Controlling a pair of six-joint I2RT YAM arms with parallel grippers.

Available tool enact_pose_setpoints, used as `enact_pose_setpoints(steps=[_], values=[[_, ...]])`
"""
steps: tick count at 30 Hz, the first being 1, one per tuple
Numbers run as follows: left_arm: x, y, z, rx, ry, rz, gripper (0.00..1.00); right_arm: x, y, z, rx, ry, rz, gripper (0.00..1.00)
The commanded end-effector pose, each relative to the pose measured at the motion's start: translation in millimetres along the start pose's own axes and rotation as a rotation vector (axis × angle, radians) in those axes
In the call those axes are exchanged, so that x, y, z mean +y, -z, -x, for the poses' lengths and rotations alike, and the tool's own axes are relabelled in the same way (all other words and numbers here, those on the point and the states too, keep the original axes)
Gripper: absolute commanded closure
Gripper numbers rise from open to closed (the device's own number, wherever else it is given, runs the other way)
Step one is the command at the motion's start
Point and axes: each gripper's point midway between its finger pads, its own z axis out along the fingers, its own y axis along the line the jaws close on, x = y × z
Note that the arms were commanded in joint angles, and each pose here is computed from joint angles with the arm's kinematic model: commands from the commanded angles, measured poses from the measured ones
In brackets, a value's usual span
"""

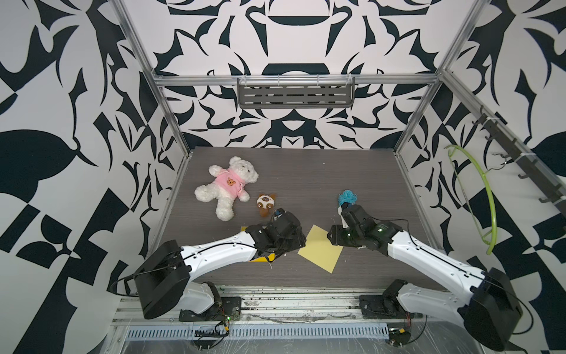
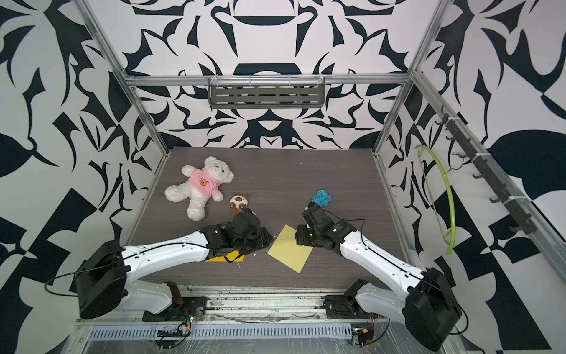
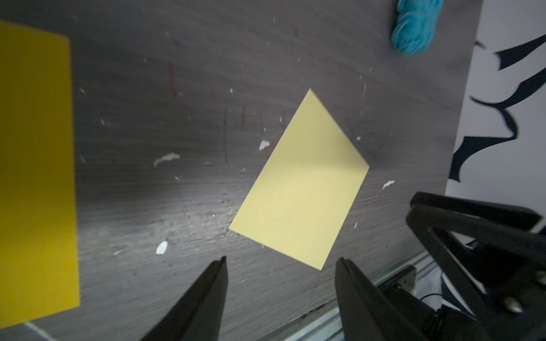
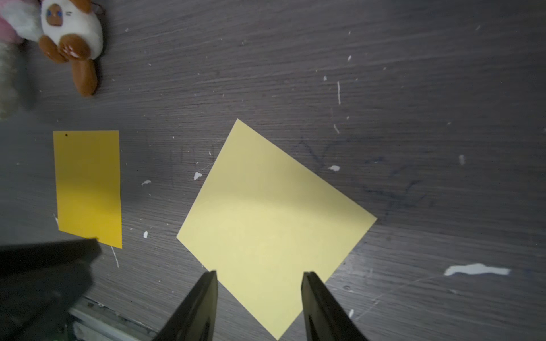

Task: Fold the square paper diagonally
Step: Pick up the paper from the center of the board.

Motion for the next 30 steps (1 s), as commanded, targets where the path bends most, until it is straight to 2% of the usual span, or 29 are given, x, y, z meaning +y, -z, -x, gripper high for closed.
enact_pose_setpoints(steps=[1, 13, 18, 23, 25, 30], values=[[7.0, -14.3, -16.7, 0.073, 0.060, 0.058, 0.38, 8.7, -5.6, 7.9, -0.041, -0.019, 0.029, 0.50], [22.7, -37.6, -31.0, 0.127, 0.071, 0.157, 0.47, -27.4, -38.7, -13.8, 0.001, -0.055, -0.097, 0.55], [25.9, -42.5, -31.8, 0.132, 0.072, 0.177, 0.49, -40.9, -45.4, -18.1, 0.009, -0.052, -0.158, 0.67], [27.9, -46.7, -33.3, 0.140, 0.071, 0.185, 0.49, -47.0, -50.1, -16.8, 0.004, -0.036, -0.193, 0.73], [30.4, -46.8, -33.0, 0.137, 0.069, 0.194, 0.50, -48.9, -54.6, -19.5, 0.022, -0.032, -0.204, 0.82], [36.6, -49.7, -32.8, 0.130, 0.066, 0.219, 0.51, -55.0, -58.4, -26.2, 0.047, -0.031, -0.225, 0.84]])
